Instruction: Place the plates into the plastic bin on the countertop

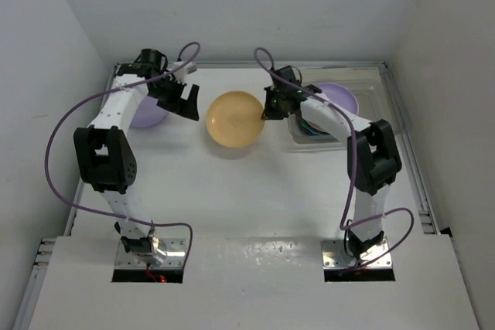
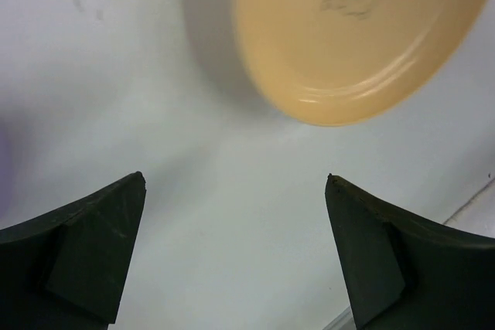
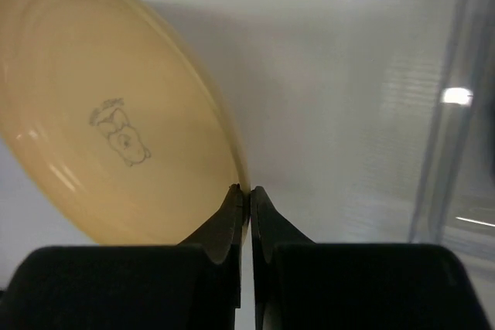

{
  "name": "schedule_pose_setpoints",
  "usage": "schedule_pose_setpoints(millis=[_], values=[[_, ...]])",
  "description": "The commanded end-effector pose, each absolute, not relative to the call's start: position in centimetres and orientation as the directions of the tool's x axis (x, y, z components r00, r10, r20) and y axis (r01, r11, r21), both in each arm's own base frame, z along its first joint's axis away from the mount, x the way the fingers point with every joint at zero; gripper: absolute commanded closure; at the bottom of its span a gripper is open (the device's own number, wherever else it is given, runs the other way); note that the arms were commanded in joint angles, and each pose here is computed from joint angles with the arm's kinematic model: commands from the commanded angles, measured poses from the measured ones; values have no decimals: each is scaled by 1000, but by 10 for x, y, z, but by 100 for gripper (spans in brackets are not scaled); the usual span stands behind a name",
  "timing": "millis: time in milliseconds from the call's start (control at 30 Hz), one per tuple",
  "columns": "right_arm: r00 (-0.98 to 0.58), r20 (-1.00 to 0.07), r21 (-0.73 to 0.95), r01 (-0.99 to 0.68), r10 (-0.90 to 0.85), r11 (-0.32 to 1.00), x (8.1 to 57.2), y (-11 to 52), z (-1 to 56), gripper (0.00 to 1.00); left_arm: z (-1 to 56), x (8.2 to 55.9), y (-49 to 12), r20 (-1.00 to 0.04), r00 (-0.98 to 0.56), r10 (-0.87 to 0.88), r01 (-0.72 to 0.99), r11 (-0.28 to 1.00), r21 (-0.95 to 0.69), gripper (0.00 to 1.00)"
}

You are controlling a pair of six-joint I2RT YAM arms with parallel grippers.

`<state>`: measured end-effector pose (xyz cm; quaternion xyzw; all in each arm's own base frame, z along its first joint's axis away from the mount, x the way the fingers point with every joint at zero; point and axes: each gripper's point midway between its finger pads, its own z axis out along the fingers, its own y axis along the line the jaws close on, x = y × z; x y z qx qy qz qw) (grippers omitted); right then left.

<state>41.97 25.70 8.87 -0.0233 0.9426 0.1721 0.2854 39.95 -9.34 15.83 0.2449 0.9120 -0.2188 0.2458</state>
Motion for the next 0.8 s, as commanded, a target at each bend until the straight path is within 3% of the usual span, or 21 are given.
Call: schedule_pose_setpoints(millis=[0,233,333,500,767], values=[[-705,-665,463,-129,247,877,446,243,190,100,189,417,-63,-614,-736,287,511,830,-224,0],[-624,-631,471,164,461,867,450,123,211,100,202,424,0,-629,-756,178,347,925,-155,0],[-594,-556,423,400,582,813,434,38,187,100,192,414,25,-609,-776,162,299,945,-130,0],[-543,-561,350,530,625,773,426,-27,175,100,183,406,39,-594,-792,140,269,954,-134,0],[-560,-505,336,573,656,748,437,-45,151,99,179,404,48,-583,-804,116,238,961,-137,0]])
